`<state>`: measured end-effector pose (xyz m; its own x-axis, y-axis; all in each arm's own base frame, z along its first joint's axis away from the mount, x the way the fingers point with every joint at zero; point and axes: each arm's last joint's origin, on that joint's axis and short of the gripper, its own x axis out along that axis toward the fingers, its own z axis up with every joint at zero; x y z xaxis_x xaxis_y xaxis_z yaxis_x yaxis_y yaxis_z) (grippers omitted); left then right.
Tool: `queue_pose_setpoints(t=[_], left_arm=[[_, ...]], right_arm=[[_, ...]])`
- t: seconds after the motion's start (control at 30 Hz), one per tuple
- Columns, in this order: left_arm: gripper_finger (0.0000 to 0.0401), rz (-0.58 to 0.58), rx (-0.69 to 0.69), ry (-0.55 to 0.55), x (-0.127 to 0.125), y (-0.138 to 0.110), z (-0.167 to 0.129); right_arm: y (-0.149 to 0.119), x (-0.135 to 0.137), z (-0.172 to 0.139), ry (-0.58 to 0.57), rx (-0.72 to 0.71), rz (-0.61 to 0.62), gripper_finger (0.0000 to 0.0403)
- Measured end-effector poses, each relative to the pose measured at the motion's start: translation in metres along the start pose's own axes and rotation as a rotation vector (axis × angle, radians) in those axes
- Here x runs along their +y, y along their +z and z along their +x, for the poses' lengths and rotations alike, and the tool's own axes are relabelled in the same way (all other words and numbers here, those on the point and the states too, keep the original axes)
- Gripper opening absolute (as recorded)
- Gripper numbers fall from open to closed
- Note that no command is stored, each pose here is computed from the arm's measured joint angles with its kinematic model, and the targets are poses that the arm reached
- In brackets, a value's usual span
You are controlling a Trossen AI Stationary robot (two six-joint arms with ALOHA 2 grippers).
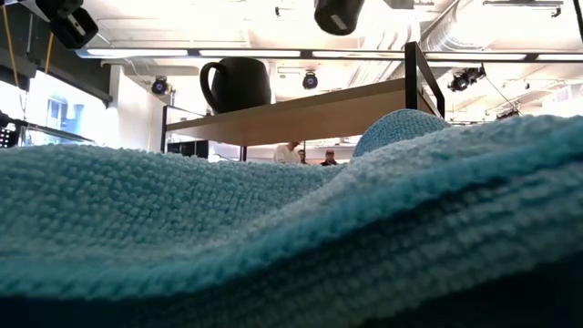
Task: Stack small to large cups/mugs on shelf
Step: Put the black cup on the shelf
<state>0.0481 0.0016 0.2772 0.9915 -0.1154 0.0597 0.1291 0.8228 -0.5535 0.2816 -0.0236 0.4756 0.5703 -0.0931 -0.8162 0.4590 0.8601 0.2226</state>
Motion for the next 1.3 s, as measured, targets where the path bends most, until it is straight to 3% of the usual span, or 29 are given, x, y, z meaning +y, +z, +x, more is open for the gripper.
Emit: queue_pose_setpoints(t=[0.57,1.0,1.3], left_arm=[[0.0166,0.02,-0.003,0.008,0.0,0.0,0.0],[0.0166,0.018,0.003,0.017,0.001,-0.001,0.0],[0.0166,0.022,0.005,0.027,0.002,-0.001,0.0]], right_arm=[[0.029,-0.006,0.053,-0.011,0.035,0.108,0.0],[0.036,-0.012,0.065,-0.058,0.024,0.168,0.0],[0.04,-0.011,0.089,-0.085,0.071,0.167,0.0]])
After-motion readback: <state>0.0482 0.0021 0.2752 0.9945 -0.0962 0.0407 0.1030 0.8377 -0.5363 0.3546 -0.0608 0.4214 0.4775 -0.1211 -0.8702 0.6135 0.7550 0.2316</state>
